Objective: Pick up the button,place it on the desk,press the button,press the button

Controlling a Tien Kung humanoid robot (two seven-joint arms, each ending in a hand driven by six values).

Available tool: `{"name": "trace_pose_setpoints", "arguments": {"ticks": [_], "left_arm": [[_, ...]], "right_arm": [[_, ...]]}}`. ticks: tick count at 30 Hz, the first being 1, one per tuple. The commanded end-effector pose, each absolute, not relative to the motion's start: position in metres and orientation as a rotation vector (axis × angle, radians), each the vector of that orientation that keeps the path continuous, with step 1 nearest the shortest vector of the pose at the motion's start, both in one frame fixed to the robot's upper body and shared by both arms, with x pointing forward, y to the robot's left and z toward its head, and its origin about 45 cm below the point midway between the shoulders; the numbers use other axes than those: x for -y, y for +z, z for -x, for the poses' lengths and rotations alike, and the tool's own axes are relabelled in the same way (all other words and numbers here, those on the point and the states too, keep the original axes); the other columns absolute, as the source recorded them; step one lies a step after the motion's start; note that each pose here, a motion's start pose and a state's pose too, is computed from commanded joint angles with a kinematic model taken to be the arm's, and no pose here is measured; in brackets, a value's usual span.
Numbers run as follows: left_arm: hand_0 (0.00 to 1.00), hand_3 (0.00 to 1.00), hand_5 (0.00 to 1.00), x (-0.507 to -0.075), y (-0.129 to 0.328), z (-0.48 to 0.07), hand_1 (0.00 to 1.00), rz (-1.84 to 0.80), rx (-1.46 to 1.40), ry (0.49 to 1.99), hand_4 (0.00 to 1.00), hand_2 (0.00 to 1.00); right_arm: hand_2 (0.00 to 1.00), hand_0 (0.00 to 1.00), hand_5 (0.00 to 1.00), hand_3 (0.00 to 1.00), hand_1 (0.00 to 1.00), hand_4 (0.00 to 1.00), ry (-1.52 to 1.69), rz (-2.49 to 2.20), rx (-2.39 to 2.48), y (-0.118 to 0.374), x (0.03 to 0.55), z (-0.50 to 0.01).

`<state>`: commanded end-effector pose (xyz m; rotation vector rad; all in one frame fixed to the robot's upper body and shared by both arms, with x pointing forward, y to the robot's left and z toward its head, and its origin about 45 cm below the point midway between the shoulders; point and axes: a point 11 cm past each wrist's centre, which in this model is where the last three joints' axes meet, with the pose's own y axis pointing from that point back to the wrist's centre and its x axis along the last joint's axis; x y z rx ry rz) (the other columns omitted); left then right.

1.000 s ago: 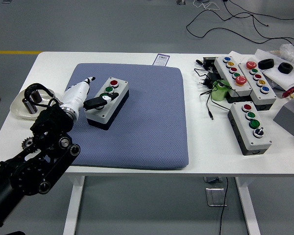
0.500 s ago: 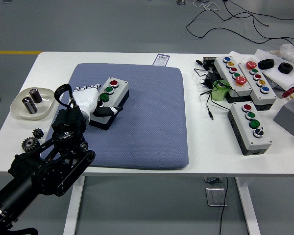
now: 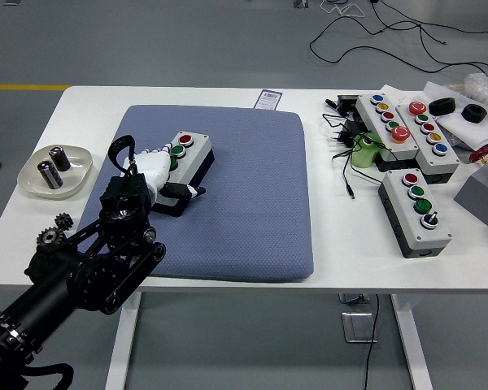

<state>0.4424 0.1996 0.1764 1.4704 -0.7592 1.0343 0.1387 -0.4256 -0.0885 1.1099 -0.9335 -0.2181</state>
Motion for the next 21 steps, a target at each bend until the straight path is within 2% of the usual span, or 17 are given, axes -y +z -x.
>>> {"name": "trace_pose_setpoints", "arguments": {"ticks": [3,4,9,10,15,16,21], "left_arm": [[0.784,0.998,0.399,-0.2008,0.1739,-0.4425,0.969,-1.481,0.76,1.031,0.998,0.998],[0.574,0.998,0.091,-0.2006,0.1736,-0.4425,0.786,-1.48,0.763,1.034,0.911,0.981],[0.574,0.998,0.091,-0.201,0.1752,-0.4443,0.786,-1.46,0.783,1.08,0.911,0.981],[0.597,0.949,0.002,-0.2018,0.1749,-0.4446,0.585,-1.461,0.783,1.084,0.807,0.737],[0.597,0.949,0.002,-0.2042,0.1739,-0.4452,0.585,-1.462,0.781,1.098,0.807,0.737],[0.592,0.842,0.002,-0.205,0.1738,-0.4455,0.518,-1.462,0.78,1.103,0.708,0.68],[0.592,0.842,0.002,-0.2067,0.1755,-0.4467,0.518,-1.449,0.784,1.133,0.708,0.68]], "right_arm": [[0.674,0.673,0.173,0.624,0.658,0.31,-0.213,-1.11,0.93,-0.0882,0.4257,-0.1394],[0.674,0.673,0.173,0.624,0.658,0.31,-0.212,-1.11,0.929,-0.0881,0.4258,-0.1396],[0.674,0.673,0.173,0.624,0.658,0.31,-0.216,-1.105,0.933,-0.0877,0.4276,-0.1388],[0.674,0.673,0.173,0.624,0.658,0.31,-0.217,-1.105,0.934,-0.0876,0.4279,-0.1388],[0.674,0.673,0.173,0.624,0.658,0.31,-0.221,-1.104,0.937,-0.0876,0.4281,-0.1388],[0.674,0.673,0.173,0.624,0.658,0.31,-0.222,-1.104,0.938,-0.0876,0.4281,-0.1388],[0.674,0.673,0.173,0.624,0.658,0.31,-0.223,-1.104,0.942,-0.0874,0.4281,-0.1392]]}}
